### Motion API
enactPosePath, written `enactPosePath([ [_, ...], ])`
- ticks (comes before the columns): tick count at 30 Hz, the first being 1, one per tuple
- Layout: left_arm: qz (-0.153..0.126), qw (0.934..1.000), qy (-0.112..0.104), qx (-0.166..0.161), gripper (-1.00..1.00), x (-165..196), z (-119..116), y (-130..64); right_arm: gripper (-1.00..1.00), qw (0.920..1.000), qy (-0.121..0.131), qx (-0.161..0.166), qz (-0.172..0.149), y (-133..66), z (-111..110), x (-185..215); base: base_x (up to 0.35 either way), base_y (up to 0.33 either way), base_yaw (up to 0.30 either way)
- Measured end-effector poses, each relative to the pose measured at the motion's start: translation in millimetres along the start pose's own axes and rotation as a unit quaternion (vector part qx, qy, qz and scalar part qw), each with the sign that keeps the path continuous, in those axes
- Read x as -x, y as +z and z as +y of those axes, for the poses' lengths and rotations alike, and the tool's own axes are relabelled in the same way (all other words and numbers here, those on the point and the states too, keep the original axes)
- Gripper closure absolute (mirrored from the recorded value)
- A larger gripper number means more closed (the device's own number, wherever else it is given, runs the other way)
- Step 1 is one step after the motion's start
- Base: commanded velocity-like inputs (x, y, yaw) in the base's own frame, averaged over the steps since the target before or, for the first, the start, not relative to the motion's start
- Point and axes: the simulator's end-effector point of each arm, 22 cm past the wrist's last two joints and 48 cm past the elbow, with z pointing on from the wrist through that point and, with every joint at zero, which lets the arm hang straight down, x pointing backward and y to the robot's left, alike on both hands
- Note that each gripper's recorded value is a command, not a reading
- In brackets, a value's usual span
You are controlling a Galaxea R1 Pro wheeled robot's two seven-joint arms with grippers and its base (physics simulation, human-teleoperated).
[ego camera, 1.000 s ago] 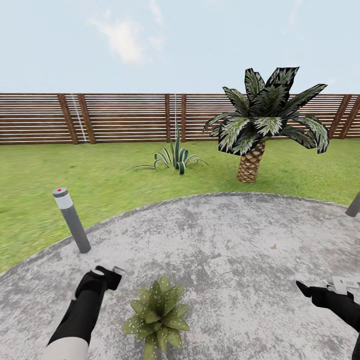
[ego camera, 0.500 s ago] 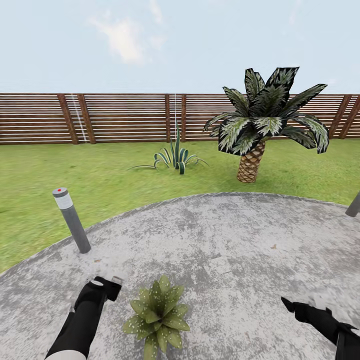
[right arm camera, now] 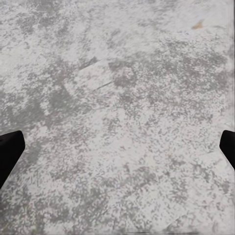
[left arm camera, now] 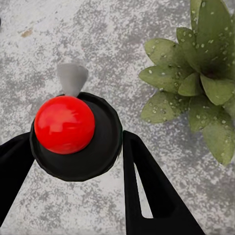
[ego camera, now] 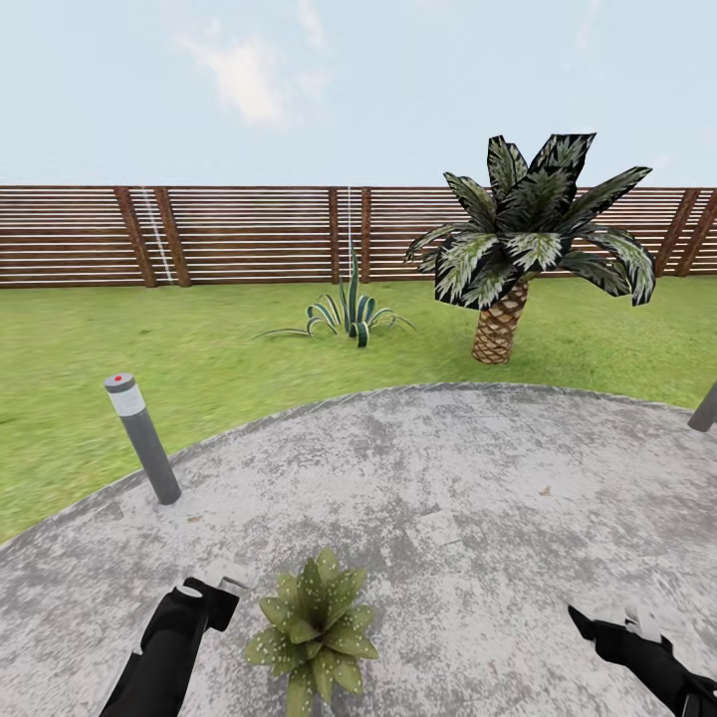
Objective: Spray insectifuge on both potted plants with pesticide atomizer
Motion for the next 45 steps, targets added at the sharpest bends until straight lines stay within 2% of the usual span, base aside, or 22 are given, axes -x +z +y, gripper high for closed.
enactPosePath([
  [34, -0.012, 0.9999, -0.003, 0.004, 1.0, -23.5, -12.7, 41.0, -1.0, 0.9999, 0.004, 0.0, -0.014, 29.7, -7.9, -40.0, 0.0, 0.0, -0.004],
  [40, -0.01, 0.9999, -0.003, 0.003, 1.0, -27.0, -14.1, 41.4, -1.0, 0.9999, 0.004, 0.001, -0.014, 29.7, -7.9, -40.0, -0.004, 0.0, 0.0],
  [45, -0.009, 1.0, -0.002, 0.003, 1.0, -29.0, -14.8, 42.0, -1.0, 0.9999, 0.004, 0.0, -0.013, 30.1, -7.9, -40.2, -0.243, 0.0, 0.0],
])
